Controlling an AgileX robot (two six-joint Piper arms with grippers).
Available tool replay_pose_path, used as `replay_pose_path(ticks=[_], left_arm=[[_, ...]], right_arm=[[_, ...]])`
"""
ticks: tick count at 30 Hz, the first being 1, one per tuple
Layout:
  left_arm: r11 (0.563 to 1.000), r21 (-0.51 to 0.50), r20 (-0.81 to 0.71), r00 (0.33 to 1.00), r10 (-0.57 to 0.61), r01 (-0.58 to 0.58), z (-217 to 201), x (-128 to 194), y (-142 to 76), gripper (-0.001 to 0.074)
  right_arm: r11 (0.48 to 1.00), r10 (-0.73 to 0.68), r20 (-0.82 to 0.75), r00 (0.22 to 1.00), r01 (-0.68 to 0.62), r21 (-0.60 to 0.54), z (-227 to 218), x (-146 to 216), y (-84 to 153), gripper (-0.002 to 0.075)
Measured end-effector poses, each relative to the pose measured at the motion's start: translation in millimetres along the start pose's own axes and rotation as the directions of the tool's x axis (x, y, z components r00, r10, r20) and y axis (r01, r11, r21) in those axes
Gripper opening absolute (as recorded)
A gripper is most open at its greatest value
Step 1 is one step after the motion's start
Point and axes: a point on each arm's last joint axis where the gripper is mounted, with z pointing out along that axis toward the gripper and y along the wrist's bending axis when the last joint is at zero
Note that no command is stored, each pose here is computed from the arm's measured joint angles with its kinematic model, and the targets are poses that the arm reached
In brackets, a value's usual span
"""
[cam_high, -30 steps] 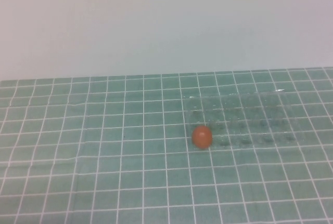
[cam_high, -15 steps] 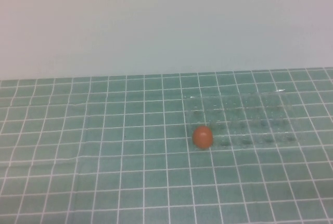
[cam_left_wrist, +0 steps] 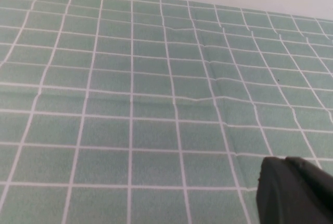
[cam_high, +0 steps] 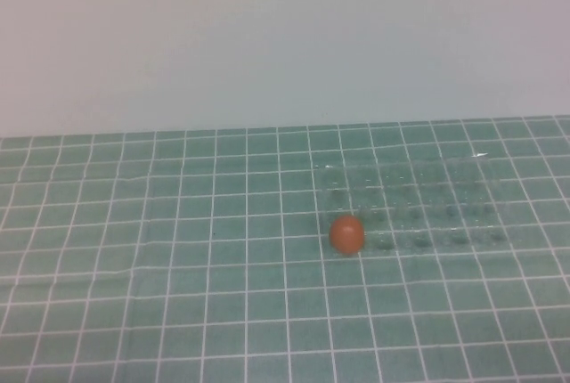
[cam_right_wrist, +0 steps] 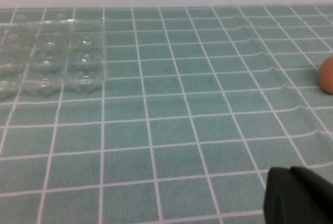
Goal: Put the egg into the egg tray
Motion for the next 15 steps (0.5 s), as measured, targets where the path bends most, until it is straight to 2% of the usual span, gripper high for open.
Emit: replay_pose_path(ticks=[15], left_arm=[[1.000, 0.000, 0.000, 1.000, 0.000, 0.000, 0.0, 0.0, 0.0, -0.0001]], right_arm=[[1.000, -0.001, -0.004, 1.000, 0.001, 0.001, 0.0, 0.4, -0.1, -0.0001]])
